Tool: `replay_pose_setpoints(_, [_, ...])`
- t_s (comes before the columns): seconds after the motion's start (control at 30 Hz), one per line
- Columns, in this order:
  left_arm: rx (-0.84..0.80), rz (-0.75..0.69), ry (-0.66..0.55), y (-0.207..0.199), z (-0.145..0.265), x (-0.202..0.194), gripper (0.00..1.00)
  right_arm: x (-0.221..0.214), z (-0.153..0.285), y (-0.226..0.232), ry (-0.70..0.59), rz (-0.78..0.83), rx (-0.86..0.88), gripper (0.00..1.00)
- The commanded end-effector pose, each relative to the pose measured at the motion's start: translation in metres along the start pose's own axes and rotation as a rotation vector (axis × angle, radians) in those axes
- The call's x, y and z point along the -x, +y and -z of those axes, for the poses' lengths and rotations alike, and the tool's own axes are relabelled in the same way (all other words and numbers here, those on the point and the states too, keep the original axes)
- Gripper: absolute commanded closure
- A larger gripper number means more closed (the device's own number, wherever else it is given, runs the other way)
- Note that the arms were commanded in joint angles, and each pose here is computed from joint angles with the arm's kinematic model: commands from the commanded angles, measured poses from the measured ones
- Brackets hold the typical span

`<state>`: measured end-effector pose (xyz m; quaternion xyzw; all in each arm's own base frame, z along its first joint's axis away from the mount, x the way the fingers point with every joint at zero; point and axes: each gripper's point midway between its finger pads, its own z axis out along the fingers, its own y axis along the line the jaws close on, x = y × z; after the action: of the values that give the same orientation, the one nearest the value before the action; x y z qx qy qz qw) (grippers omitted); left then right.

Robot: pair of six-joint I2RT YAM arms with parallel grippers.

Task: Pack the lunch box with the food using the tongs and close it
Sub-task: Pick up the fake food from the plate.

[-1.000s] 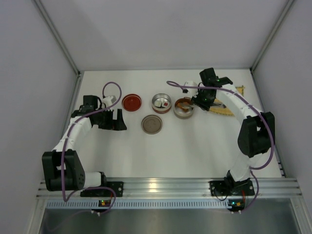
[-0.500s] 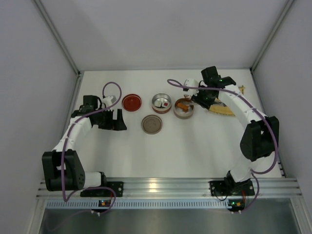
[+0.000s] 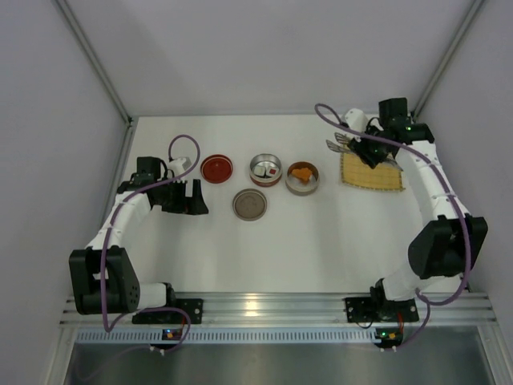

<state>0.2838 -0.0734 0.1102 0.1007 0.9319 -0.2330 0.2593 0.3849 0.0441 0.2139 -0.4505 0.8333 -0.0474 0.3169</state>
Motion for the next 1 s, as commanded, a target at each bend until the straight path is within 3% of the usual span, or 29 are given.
replay_pose_setpoints(0.0, [-0.004,-0.035,-0.039,-0.002,0.007,0.012,0.02,-0.026,0.012,-0.054,-0.011,-0.133,-0.088,0.58])
replay_pose_setpoints(0.2, [-0.005,-0.028,-0.039,-0.001,0.005,0.013,0.02,-0.078,0.010,-0.092,0.061,-0.240,-0.128,0.58])
replay_pose_setpoints(0.4, [-0.011,-0.022,-0.029,0.000,0.002,0.012,0.02,-0.112,-0.004,-0.102,0.106,-0.291,-0.105,0.56])
replay_pose_setpoints(0.63, [-0.018,-0.020,-0.026,-0.001,0.001,0.012,0.02,-0.125,-0.024,-0.093,0.118,-0.299,-0.013,0.52])
replay_pose_setpoints(0.97, [-0.020,-0.018,-0.022,0.000,0.000,0.012,0.02,-0.133,-0.042,-0.103,0.138,-0.311,-0.015,0.52])
